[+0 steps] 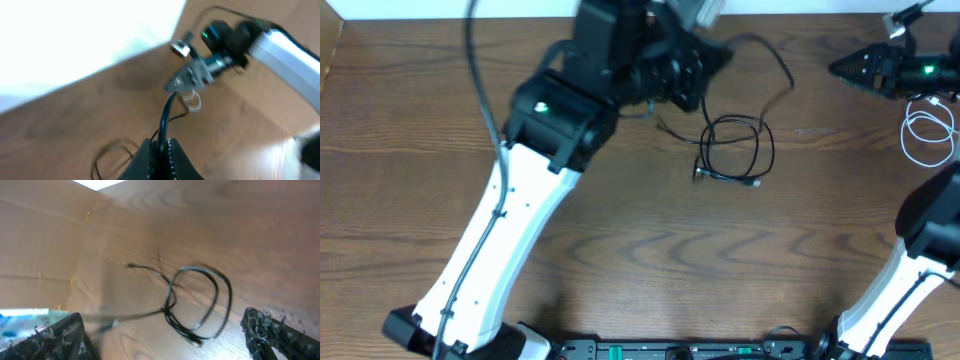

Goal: Untangle cables

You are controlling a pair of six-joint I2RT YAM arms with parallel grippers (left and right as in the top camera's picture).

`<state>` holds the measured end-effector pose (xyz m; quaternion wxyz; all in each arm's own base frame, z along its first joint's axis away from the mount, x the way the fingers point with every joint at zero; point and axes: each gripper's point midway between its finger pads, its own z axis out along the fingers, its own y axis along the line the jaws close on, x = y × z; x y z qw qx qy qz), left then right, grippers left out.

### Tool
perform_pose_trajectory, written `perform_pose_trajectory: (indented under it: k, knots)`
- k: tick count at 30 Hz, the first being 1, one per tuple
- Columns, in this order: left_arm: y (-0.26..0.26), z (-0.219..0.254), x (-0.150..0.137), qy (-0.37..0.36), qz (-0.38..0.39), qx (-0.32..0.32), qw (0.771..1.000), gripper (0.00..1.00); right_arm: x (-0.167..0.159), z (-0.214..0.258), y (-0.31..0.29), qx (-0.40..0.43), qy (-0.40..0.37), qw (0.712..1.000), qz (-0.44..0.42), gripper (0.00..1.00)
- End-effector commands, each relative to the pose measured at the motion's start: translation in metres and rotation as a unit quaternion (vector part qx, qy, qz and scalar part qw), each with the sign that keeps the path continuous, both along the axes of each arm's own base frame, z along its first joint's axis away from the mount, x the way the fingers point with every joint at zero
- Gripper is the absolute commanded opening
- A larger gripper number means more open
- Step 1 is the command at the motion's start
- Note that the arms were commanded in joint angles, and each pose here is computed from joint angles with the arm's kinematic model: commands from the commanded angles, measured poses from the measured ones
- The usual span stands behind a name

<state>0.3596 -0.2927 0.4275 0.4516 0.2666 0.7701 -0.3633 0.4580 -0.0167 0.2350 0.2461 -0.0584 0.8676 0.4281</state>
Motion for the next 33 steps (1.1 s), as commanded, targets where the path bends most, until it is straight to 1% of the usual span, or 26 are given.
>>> perform_pose_trajectory:
  k: [1,5,9,15,18,19,22,25,28,30,33]
  knots:
    - [0.017,0.027,0.008,-0.010,0.038,-0.042,0.998,0.07,-0.015,0.058,0.031,-0.007,-0.086,0.996,0.039,0.98]
    - [0.036,0.046,0.026,-0.001,0.071,-0.095,0.993,0.07,-0.024,0.072,0.058,-0.018,-0.119,0.990,0.078,0.99]
    - [0.047,0.058,0.030,0.002,0.062,-0.127,0.990,0.07,-0.026,0.069,0.079,-0.029,-0.131,0.985,0.112,0.99]
    - [0.066,0.063,0.034,0.027,0.055,-0.156,0.986,0.08,-0.031,0.071,0.136,-0.046,-0.201,0.957,0.203,0.99]
    - [0.073,0.067,0.035,0.033,0.050,-0.168,0.984,0.07,-0.030,0.068,0.157,-0.065,-0.221,0.946,0.229,0.99]
    - [0.076,0.070,0.034,0.037,0.043,-0.177,0.983,0.07,-0.028,0.066,0.170,-0.080,-0.234,0.938,0.243,0.99]
    - [0.082,0.074,0.034,0.044,0.035,-0.188,0.981,0.08,-0.024,0.068,0.192,-0.088,-0.268,0.923,0.262,0.98]
    - [0.087,0.075,0.033,0.051,0.032,-0.193,0.979,0.08,-0.016,0.068,0.209,-0.108,-0.292,0.912,0.268,0.90]
    - [0.090,0.075,0.030,0.060,0.019,-0.197,0.978,0.07,0.002,0.067,0.228,-0.134,-0.306,0.910,0.247,0.87]
    - [0.094,0.075,0.032,0.064,0.024,-0.200,0.977,0.07,0.009,0.069,0.236,-0.136,-0.314,0.909,0.237,0.85]
    - [0.100,0.075,0.035,0.070,0.032,-0.204,0.976,0.07,0.014,0.069,0.242,-0.133,-0.322,0.907,0.237,0.76]
